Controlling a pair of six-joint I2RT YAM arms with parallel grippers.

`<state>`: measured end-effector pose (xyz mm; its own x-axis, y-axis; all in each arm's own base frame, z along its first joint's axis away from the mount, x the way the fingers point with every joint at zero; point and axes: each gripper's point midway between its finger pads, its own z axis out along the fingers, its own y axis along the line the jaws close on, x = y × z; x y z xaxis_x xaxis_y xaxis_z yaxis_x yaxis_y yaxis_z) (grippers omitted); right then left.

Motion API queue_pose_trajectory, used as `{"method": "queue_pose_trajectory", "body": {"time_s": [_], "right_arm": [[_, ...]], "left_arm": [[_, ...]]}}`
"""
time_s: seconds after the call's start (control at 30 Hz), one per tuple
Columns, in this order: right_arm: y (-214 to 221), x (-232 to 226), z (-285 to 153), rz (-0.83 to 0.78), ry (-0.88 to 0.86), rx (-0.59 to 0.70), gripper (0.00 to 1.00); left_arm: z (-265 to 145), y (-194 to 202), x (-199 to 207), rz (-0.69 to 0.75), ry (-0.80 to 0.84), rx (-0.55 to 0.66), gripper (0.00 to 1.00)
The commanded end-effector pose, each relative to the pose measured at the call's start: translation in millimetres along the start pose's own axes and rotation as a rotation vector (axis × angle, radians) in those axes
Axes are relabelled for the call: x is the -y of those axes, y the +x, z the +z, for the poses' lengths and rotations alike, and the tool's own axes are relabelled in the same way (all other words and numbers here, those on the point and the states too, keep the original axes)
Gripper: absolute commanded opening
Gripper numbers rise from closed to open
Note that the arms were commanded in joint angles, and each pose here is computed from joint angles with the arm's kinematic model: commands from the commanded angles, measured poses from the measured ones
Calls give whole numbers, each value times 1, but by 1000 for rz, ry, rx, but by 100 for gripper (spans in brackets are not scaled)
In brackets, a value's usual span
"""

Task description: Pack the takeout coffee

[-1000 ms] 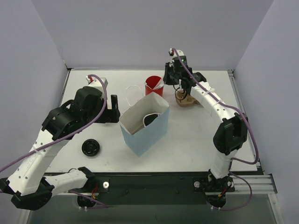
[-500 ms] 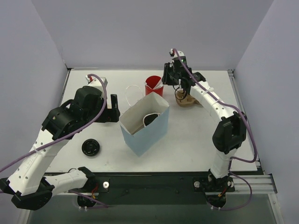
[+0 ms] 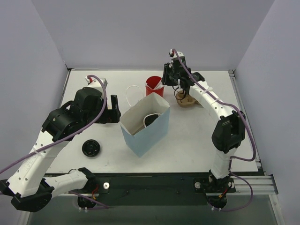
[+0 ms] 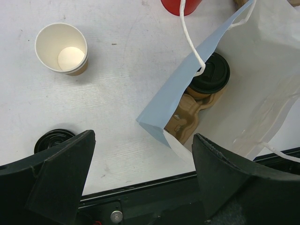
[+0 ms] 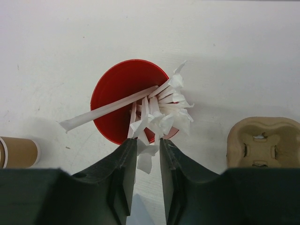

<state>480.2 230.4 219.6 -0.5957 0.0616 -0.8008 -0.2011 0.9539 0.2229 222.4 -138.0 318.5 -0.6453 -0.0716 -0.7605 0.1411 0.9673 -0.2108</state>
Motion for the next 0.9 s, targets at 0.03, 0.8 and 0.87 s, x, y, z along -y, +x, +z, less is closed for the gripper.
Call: {"method": "queue_pose_trajectory", "body": {"time_s": [0.03,0.8,0.87], "right_arm": [[-17,-9,3,20,-12,35,22],[-29,-14,-20,-2,-29,73,0],[-33,-15,-27,-1,-34,83,0]], "left_arm": [[-5,-12,4,-34,28,58,94],[-6,-14,2,-34,27,79,94],[-4,-14,3,-36,33,83,94]]}}
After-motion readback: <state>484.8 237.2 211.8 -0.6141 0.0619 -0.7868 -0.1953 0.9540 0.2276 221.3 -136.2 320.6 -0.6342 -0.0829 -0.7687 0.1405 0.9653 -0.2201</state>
